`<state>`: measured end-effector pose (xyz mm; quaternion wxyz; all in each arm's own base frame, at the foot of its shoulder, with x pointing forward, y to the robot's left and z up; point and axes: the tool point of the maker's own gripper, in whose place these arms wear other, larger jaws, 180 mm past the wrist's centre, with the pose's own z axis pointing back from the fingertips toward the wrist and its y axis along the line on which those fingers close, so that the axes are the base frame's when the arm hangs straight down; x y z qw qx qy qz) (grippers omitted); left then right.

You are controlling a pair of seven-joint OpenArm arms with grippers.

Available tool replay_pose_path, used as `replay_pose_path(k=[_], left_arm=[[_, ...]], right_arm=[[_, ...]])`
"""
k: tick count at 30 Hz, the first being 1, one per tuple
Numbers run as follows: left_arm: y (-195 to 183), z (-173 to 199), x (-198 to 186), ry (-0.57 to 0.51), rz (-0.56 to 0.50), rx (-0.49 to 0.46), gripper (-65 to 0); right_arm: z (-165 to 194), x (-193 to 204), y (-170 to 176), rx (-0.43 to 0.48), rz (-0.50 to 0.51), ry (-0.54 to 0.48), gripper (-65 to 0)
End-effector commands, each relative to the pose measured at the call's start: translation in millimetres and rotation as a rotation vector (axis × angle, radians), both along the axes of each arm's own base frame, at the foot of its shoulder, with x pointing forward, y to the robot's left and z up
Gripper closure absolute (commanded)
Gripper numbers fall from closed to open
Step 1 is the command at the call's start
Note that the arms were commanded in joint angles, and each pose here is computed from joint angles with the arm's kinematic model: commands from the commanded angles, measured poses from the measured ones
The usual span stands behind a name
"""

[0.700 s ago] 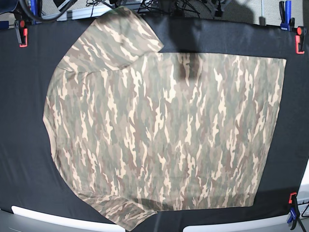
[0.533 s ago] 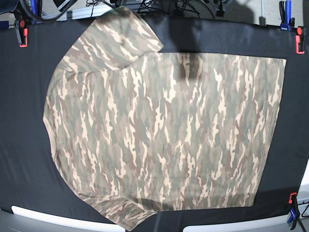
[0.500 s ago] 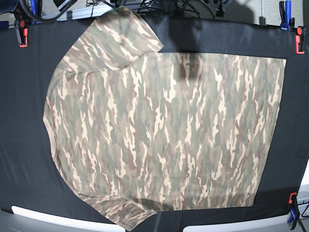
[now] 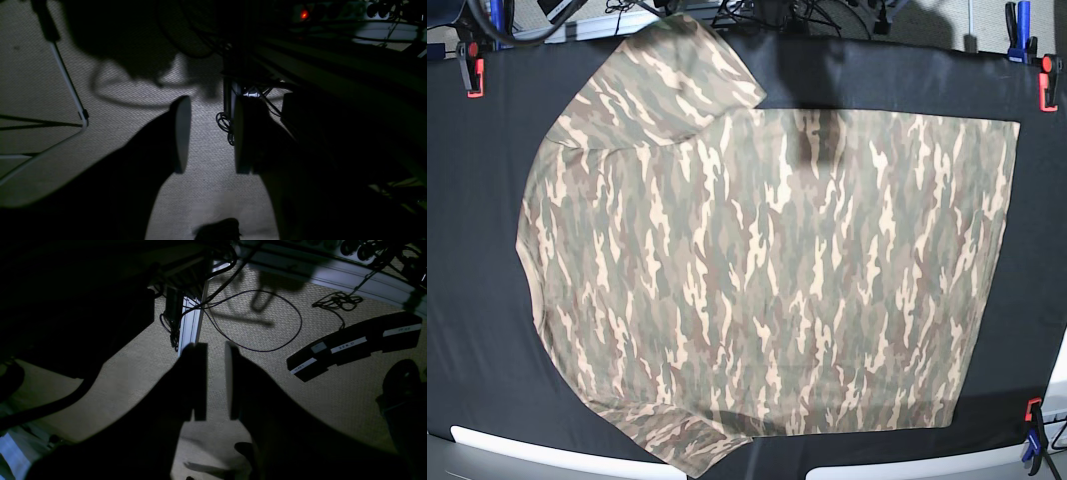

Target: Layout the t-shirt on the table in an organized manner, then fold the t-shirt properly

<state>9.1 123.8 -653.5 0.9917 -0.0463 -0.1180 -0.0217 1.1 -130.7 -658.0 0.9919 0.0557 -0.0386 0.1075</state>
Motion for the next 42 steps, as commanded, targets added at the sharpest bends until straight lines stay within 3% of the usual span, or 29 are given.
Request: replay_pose_path(k=[1, 5, 13, 20, 24, 27, 30, 35, 42], left_arm=[[1.5, 0.9, 0.8, -0.011, 0.0, 0.0, -20.0], [1.7, 1.2, 2.4, -0.015, 0.0, 0.001, -20.0], [1.7, 1.1, -0.8, -0.01, 0.0, 0.0, -20.0], [1.7, 1.1, -1.1, -0.009, 0.0, 0.0, -20.0], [2.3, -1.0, -13.8, 0.049, -0.004, 0.004, -20.0], [4.8, 1.4, -19.8, 0.051, 0.005, 0.009, -20.0], [11.4, 10.4, -22.5, 0.016, 0.061, 0.014, -20.0], [4.2, 40.5, -22.0, -0.053, 0.084, -0.081, -20.0], [20.2, 89.3, -22.0, -0.057, 0.067, -0.058, -20.0]], right_arm=[[0.6, 1.2, 0.7, 0.01, 0.0, -0.01, -9.4], [0.6, 1.2, 0.8, 0.01, -0.002, -0.01, -9.4], [1.1, 5.3, 1.6, 0.027, -0.129, -0.016, -9.3], [0.5, 5.1, -5.6, -0.006, -0.133, -0.018, -9.4], [1.8, -11.6, -10.8, -0.042, -0.128, 0.032, -9.4], [8.5, -22.7, -14.1, -0.057, -0.122, 0.015, -9.4], [20.2, -33.2, -16.7, -0.049, -0.132, -0.02, -9.4], [45.4, -43.5, -33.1, -0.047, -0.183, -0.052, -9.4], [96.1, -57.8, -63.2, -0.041, -0.192, -0.034, -9.4]])
